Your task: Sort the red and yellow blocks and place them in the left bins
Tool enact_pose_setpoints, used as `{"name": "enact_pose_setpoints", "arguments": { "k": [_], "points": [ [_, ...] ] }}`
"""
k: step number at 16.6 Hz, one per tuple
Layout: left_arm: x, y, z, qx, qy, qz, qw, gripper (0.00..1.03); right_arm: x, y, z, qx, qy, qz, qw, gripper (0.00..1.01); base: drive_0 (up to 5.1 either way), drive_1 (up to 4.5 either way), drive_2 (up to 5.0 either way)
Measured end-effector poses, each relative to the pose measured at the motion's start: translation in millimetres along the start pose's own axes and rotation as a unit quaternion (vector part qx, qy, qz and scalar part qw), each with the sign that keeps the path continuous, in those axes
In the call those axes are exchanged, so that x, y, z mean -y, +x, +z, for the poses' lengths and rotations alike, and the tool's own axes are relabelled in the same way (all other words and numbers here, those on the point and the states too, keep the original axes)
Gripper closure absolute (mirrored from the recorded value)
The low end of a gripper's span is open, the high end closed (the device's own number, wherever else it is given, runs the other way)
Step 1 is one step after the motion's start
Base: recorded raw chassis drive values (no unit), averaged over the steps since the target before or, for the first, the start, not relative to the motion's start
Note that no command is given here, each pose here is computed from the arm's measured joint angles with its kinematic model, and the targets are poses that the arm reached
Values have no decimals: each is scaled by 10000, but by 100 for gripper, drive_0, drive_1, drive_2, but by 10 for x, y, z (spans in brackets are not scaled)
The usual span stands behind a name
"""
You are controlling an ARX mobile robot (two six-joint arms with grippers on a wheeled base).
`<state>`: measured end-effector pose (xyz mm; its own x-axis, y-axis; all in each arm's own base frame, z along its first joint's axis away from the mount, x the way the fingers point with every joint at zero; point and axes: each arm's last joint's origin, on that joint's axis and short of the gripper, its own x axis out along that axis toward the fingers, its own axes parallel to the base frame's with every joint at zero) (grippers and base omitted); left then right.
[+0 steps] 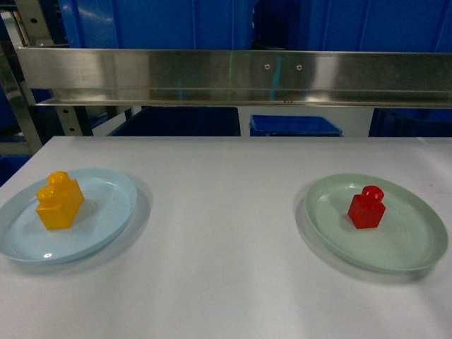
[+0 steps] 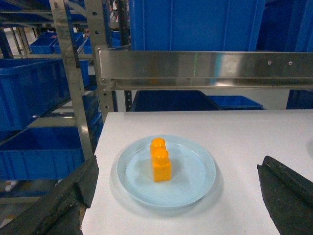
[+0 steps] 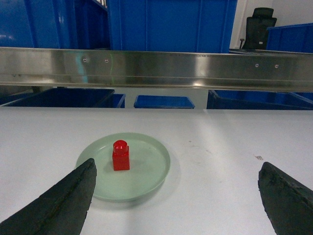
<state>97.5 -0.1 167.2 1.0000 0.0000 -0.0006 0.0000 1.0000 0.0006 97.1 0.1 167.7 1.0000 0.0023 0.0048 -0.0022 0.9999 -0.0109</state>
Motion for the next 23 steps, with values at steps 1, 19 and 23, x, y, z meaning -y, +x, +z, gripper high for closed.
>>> {"name": "enact_pose_setpoints", "arguments": {
  "k": [1, 19, 23],
  "points": [
    [0, 0, 0, 0, 0, 0, 10000, 5, 0, 0, 0, 0, 2, 0, 10000, 3, 0, 0, 0],
    [-580, 391, 837, 364, -433, -642, 9963, 5, -381, 456, 748, 415, -65, 604, 9973, 3, 0, 0, 0],
    [-760, 736, 952, -56, -609, -1006, 9930, 5, -636, 726, 798, 210, -241, 685, 9971, 3, 0, 0, 0]
  ]
}}
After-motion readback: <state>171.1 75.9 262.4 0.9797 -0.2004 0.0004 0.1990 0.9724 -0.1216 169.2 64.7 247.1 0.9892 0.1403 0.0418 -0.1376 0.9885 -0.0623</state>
